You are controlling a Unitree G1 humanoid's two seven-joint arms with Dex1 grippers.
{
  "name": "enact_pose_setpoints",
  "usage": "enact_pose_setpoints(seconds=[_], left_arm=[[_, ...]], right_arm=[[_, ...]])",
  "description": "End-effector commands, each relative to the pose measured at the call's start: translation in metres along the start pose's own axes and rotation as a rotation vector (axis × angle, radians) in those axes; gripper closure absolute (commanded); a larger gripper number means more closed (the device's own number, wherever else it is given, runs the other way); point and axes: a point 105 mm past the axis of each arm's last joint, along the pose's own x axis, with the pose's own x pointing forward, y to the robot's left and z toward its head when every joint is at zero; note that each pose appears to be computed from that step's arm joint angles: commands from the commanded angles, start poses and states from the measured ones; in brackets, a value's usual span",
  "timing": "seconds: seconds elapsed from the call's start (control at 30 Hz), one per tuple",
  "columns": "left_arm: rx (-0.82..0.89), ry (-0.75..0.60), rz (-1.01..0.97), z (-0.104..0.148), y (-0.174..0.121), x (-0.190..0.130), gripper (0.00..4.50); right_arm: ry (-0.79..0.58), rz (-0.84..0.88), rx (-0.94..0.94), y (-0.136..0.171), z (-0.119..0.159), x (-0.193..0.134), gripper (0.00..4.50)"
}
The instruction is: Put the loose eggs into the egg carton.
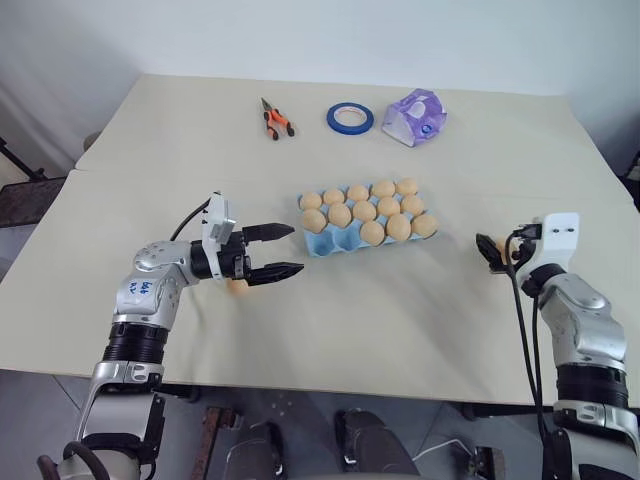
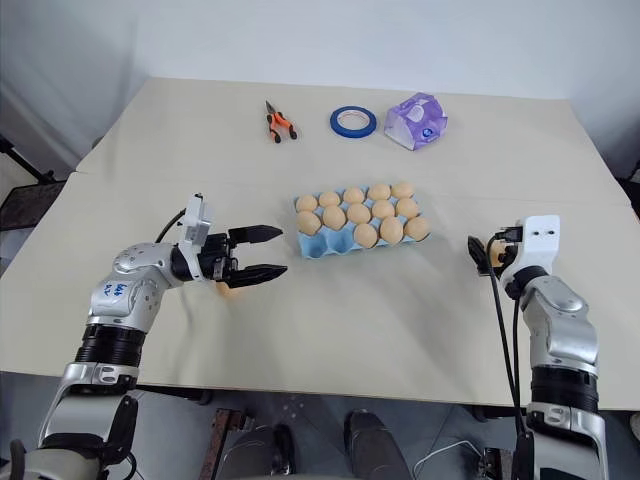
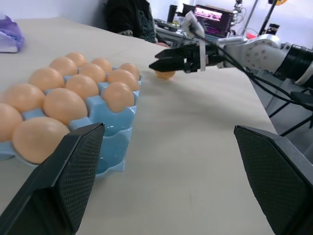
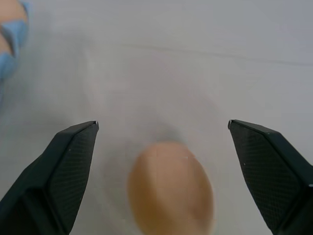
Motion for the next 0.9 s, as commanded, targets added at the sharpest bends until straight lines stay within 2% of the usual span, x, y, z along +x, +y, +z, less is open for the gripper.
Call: enact_pose_setpoints(seconds=[0.03,0.2,0.23,0.3,0.47,0.53,0.67,0.8,0.9], left_arm=[[0.031,-0.024,0.017,0.010,-0.002,-0.005,0.00],[0.027,-0.023,0.028,0.008,-0.004,-0.006,0.00],[0.027,-0.023,0.029,0.008,-0.004,-0.006,0.00],[0.026,-0.024,0.031,0.009,-0.003,-0.006,0.00],[0.027,-0.024,0.032,0.009,-0.002,-0.006,0.00],[0.027,-0.024,0.031,0.009,-0.002,-0.005,0.00],[0.028,-0.025,0.030,0.009,-0.001,-0.006,0.00],[0.030,-0.023,0.040,0.009,-0.001,-0.008,0.00],[0.033,-0.021,0.056,0.010,0.000,-0.012,0.00]], right_arm=[[-0.018,-0.037,-0.046,-0.009,0.005,0.003,0.04],[0.020,-0.062,-0.057,-0.012,-0.006,0.005,0.04],[0.016,-0.062,-0.055,-0.011,-0.006,0.005,0.21],[0.001,-0.053,-0.043,-0.008,-0.003,0.004,0.60],[-0.023,-0.053,-0.041,-0.007,0.005,0.000,2.44],[-0.040,-0.042,-0.045,-0.004,0.011,-0.003,2.80],[-0.109,0.014,-0.072,0.012,0.042,-0.008,2.83],[-0.201,0.180,-0.081,0.063,0.094,-0.014,2.83],[-0.226,0.285,-0.086,0.098,0.114,-0.016,2.83]])
